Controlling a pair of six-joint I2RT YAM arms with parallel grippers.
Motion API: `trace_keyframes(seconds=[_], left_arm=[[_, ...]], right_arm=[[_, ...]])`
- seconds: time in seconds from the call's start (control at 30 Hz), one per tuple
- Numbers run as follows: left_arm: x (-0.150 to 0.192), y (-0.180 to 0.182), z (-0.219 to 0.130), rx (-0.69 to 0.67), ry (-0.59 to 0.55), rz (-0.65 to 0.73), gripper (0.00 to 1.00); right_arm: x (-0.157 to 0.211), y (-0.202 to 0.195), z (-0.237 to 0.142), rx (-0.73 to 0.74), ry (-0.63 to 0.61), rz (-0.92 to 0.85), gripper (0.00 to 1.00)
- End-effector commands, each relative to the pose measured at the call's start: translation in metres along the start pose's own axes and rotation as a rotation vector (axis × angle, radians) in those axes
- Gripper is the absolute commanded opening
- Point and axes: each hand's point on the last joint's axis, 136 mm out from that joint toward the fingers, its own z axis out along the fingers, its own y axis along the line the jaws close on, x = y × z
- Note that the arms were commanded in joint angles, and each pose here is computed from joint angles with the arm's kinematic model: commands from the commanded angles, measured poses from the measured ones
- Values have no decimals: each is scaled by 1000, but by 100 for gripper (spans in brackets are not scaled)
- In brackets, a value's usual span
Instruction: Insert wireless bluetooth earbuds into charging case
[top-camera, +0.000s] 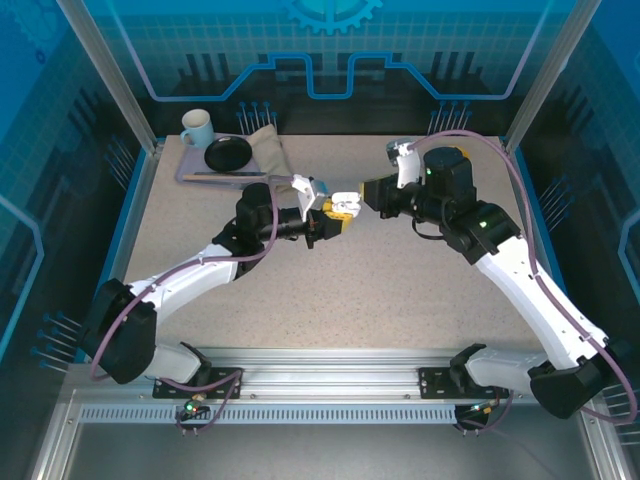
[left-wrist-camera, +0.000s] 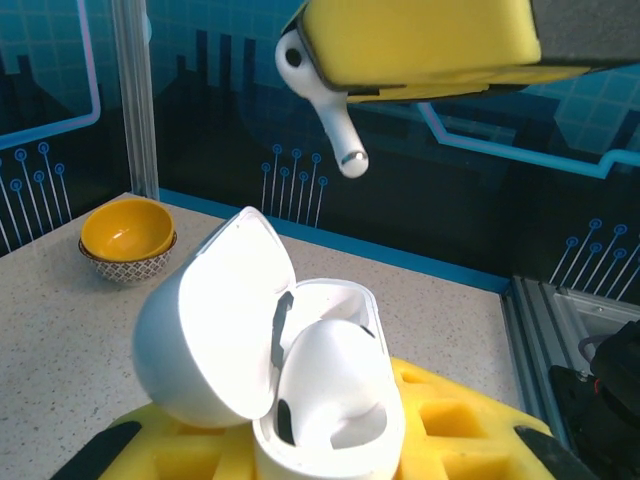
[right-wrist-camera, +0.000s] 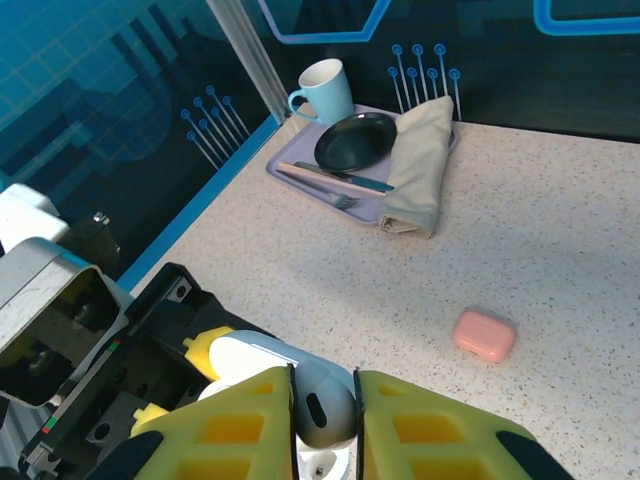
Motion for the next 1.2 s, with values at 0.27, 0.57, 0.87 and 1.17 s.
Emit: trace_keyframes(seconds=[0.27, 0.57, 0.87, 1.17], left_arm=[[-12, 1, -1, 38, -6, 53, 0], [-16, 5, -2, 35, -8, 55, 0], [-20, 2, -5, 41, -13, 61, 0], [-22, -2, -7, 51, -14, 65, 0]], right_arm=[[11, 9, 6, -43, 22, -49, 19], [22, 9, 10, -47, 44, -46, 17], [24, 0, 14, 0, 44, -50, 17], [25, -8, 18, 43, 40, -59, 16]])
